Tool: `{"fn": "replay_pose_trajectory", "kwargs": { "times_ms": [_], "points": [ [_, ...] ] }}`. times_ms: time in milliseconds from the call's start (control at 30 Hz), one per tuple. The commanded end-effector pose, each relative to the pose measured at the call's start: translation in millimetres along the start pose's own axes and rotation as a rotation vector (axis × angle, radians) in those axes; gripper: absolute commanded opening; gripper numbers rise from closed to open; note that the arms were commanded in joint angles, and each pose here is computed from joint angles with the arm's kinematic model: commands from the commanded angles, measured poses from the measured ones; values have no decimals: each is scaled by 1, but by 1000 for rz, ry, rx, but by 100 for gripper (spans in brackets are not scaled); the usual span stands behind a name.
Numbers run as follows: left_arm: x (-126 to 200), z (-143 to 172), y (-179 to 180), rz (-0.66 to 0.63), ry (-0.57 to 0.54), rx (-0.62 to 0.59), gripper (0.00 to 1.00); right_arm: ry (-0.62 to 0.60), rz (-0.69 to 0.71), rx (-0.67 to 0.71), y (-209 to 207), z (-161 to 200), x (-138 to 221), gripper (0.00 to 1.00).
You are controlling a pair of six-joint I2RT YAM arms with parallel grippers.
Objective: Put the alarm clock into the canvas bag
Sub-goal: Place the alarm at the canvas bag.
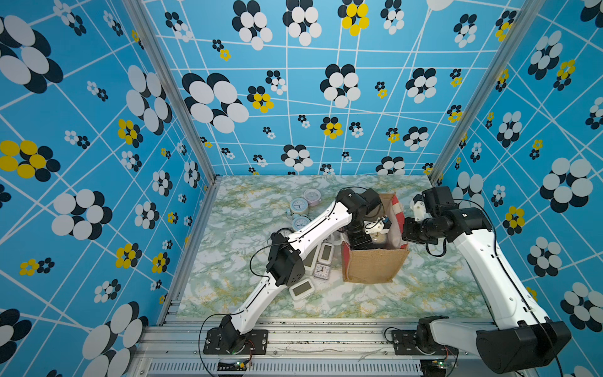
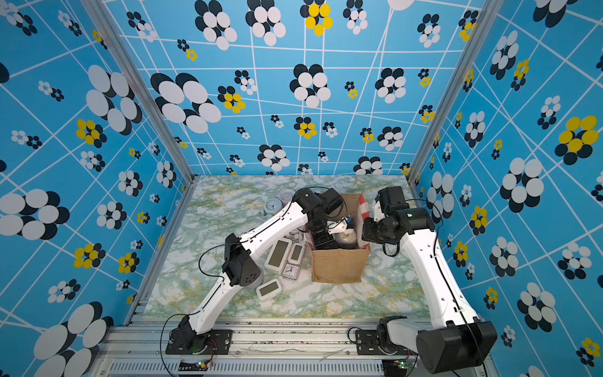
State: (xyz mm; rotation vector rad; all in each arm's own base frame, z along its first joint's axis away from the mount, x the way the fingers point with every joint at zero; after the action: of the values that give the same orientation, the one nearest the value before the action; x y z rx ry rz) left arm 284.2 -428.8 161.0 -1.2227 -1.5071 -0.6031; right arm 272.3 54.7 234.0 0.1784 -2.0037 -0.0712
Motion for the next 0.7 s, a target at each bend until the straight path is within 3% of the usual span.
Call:
{"fn": "replay_pose_trajectory", "kwargs": {
  "times_ms": [0, 167, 400, 667],
  "points": [
    [44, -19, 3, -44, -138, 6, 88, -3, 34, -1, -5, 0, 4, 5],
    [65, -29, 2, -29, -221, 33, 92, -16, 46, -9, -7, -3, 4, 14],
    [98, -40, 8, -39, -343, 107, 87, -34, 61, -14, -9, -8, 5, 20],
    [147, -43, 25, -81, -488, 362, 79, -73, 85, -23, -12, -19, 8, 30]
  ]
}}
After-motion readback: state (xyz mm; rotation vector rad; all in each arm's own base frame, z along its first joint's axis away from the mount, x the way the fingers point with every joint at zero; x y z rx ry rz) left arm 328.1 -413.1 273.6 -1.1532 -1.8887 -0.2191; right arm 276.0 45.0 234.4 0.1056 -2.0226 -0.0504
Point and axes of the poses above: each gripper's point midway between its finger pads, its own x axis back along the fingers, its own y axis along the line the jaws close on, z = x × y, the point moved 1 cm from there along x, back along the fingers, and after that the axes turned 10 degrees about x, right-handed, at the moved point
